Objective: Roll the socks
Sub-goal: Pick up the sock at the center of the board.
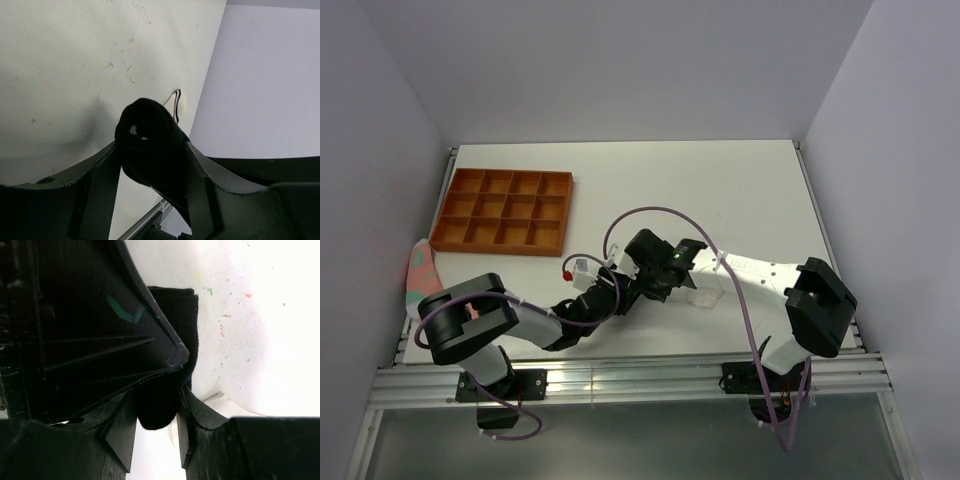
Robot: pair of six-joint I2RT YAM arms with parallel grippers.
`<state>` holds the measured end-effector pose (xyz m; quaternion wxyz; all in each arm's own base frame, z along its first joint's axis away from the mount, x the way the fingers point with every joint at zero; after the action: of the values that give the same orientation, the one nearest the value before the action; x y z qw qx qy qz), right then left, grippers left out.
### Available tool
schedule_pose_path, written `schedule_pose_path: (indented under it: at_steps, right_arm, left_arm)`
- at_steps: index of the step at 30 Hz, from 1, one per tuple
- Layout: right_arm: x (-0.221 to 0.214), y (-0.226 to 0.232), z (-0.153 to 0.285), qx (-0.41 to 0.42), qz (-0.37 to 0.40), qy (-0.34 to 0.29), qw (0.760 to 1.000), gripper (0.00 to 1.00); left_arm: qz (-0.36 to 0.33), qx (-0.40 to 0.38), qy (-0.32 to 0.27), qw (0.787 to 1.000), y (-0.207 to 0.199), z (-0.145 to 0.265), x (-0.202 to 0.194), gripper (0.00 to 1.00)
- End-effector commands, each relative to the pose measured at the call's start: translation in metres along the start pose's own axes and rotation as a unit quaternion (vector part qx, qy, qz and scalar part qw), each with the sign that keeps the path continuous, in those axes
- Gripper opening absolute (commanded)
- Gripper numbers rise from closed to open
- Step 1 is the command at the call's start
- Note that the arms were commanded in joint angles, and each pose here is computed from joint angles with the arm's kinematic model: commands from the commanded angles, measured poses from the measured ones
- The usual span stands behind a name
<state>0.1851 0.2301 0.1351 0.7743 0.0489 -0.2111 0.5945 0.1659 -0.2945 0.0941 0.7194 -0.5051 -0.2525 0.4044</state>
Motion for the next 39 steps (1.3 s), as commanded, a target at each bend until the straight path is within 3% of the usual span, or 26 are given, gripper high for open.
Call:
schedule_pose_path:
  at_steps: [1, 15, 29, 39]
  right_arm:
    - [0.041, -0.002, 0.020, -0.027, 0.022, -0.112, 0.993, 0.00]
    - [0.041, -0.010, 0.017, -0.071, 0.018, -0.108, 0.991, 0.00]
    - [0.056, 0.018, 0.040, 0.070, 0.011, -0.151, 0.986, 0.00]
    - [0.065, 0.023, 0.049, 0.103, 0.016, -0.167, 0.981, 0.00]
  left_arm:
    - [-0.016, 0.029, 0.029, 0.999, 0.006, 0.003, -0.007, 0.56]
    - [-0.013, 0.042, 0.063, 0.997, 0.008, 0.005, -0.011, 0.57]
    - [-0.002, 0.007, 0.048, 0.999, -0.005, -0.001, -0.010, 0.57]
    - [-0.019, -0.004, 0.039, 0.999, -0.018, 0.002, -0.007, 0.50]
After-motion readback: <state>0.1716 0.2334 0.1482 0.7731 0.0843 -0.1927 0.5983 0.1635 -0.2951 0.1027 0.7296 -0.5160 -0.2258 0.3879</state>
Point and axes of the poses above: each gripper's point midway between its finger pads, its own z axis back along the fingers, its own y axis along the line the jaws close on, x = y × z, the point moved 7 cm from there along z, back along the fingers, and after that the axes turned 6 degrees about z, right-handed, at the moved point
